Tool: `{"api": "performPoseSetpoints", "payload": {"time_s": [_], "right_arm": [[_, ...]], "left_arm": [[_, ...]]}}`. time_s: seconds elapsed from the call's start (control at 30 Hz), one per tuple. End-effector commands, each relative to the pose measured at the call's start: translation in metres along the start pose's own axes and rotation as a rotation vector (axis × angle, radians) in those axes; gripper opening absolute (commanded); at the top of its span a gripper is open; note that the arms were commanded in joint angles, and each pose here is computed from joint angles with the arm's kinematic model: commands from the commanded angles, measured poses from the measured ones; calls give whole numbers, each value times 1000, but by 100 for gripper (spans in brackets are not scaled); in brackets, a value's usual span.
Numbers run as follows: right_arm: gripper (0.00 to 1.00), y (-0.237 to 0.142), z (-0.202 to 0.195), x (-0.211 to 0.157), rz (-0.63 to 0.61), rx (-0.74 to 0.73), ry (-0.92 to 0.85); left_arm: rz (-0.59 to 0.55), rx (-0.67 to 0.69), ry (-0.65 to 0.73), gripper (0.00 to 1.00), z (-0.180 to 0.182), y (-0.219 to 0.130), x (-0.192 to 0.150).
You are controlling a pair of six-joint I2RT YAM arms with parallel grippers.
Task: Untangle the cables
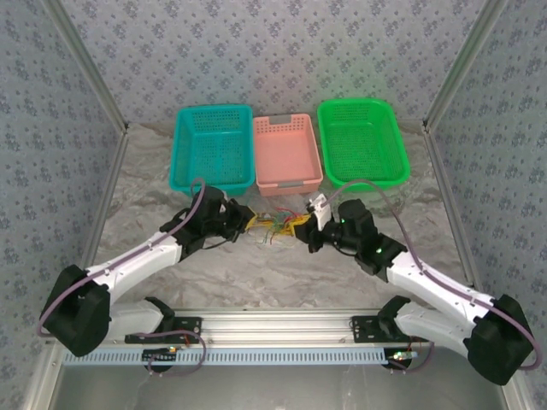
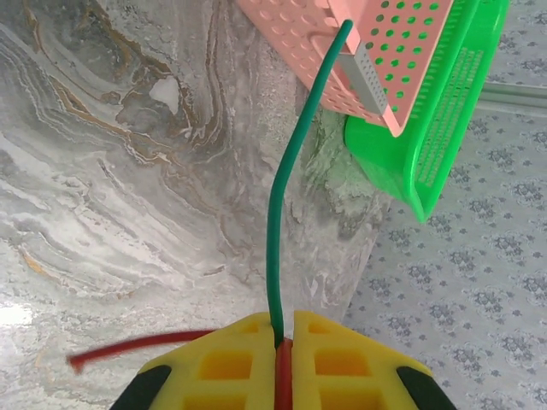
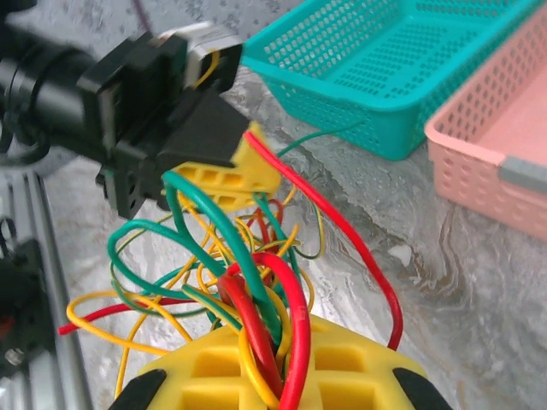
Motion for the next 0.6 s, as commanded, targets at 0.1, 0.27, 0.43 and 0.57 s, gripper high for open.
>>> {"api": "performPoseSetpoints", "payload": {"time_s": [0.1, 0.27, 0.43, 0.57], "right_arm": [[16, 11, -8, 16, 22, 36, 238], [40, 38, -20, -5, 157, -62, 279], [57, 35, -38, -12, 133, -231, 297], [62, 30, -27, -15, 92, -361, 326]], "left_arm": [[-95, 225, -28, 0, 56, -4, 12], [-73, 256, -10, 0, 58, 7, 7], [-66, 288, 1, 0, 65, 18, 1], [-68, 295, 10, 0, 67, 22, -3]]}}
Point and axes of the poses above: each hand's point on the last joint's axis, 136 mm out from that joint toward the fingers, its own y axis out along the fingers, its own z axis along the line the jaws close on, x = y × z, the point moved 4 cm from there along -y, back along the fingers, and after that the axes turned 15 degrees about y, right-handed, at the moved point
